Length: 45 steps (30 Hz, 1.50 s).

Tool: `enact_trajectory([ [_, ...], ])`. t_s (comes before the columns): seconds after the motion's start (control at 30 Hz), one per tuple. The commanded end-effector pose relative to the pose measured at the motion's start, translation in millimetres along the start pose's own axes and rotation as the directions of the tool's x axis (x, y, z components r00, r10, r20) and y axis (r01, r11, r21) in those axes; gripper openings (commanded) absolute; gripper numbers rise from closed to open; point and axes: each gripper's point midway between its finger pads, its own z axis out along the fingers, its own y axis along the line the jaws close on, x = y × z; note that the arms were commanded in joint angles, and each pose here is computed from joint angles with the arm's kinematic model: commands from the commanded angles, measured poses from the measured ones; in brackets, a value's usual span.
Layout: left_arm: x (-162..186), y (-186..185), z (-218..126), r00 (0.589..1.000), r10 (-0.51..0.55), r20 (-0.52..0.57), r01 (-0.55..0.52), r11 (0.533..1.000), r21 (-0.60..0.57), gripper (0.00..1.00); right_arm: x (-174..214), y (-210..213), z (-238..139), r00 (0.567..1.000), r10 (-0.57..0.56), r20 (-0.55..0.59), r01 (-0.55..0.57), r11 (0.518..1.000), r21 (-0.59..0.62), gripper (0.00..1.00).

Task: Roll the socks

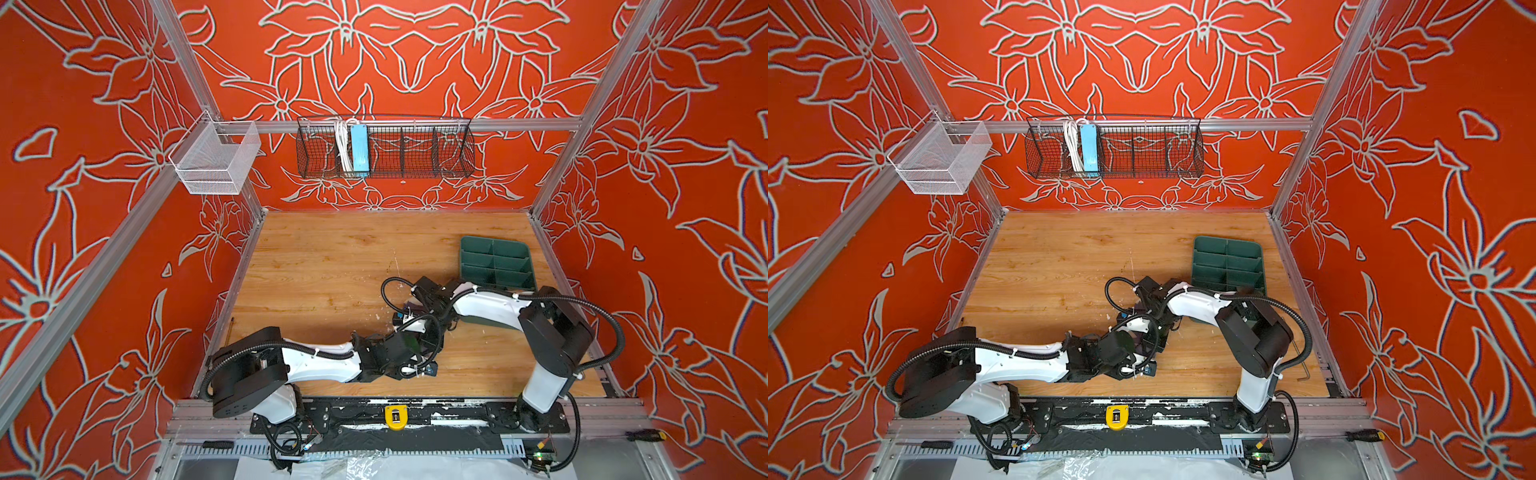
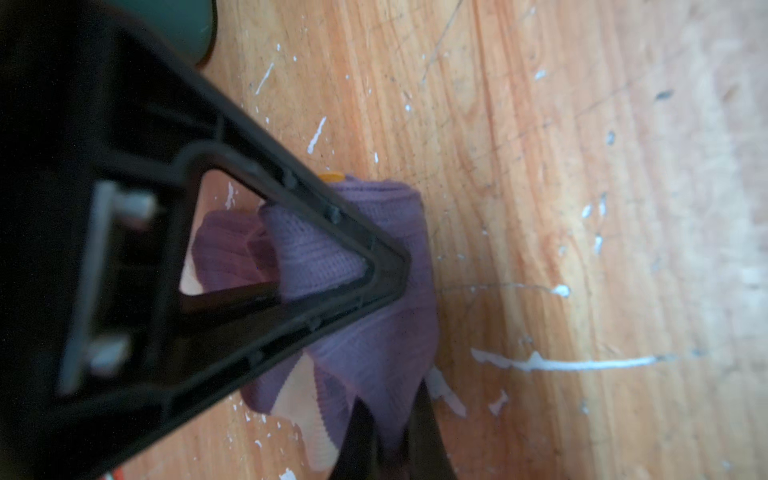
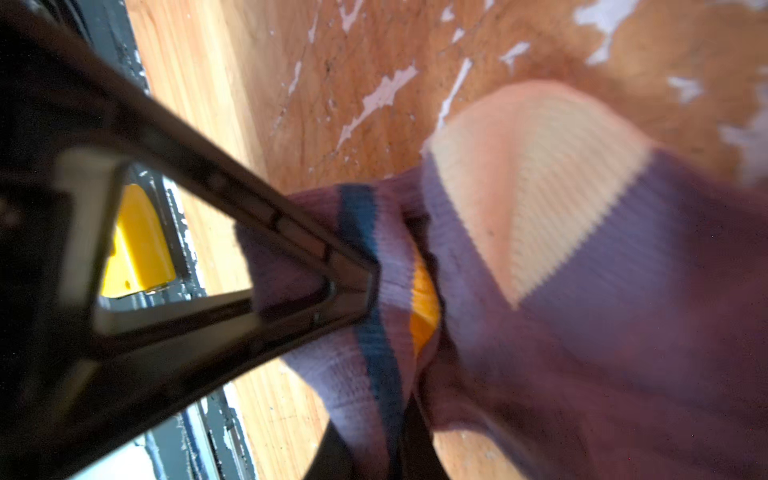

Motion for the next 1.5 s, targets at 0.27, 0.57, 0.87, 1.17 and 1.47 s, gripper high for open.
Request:
enact_trajectory([
  [0.27, 13, -28, 4, 0.988, -0.095, -0.121, 0.128, 0.944, 0.303, 0.00, -2, -58, -110, 0.936, -0.144, 0.322, -0.100, 0.768, 0.633, 0.98],
  [0.57, 3, -24, -2, 0.961, -0.254, -0.109, 0.276, 0.864, 0.422, 0.00, 48, -96, -321, 0.696, -0.260, 0.669, -0.659, 0.138, 0.739, 0.98],
  [0.87, -10, -15, 2, 0.846, -0.470, -0.253, 0.515, 0.594, 0.618, 0.01, 11, 6, -250, 0.695, -0.582, 0.421, -0.069, 0.530, 0.845, 0.93],
  [1.17, -5, 2, 20, 0.796, -0.525, -0.301, 0.583, 0.531, 0.615, 0.05, 46, 34, -140, 0.642, -0.723, -0.255, 0.587, 0.251, 0.770, 0.93],
  [1.47, -5, -3, 24, 0.779, -0.535, -0.327, 0.598, 0.476, 0.645, 0.06, 6, 45, -82, 0.577, -0.795, -0.185, 0.631, 0.291, 0.719, 0.92],
])
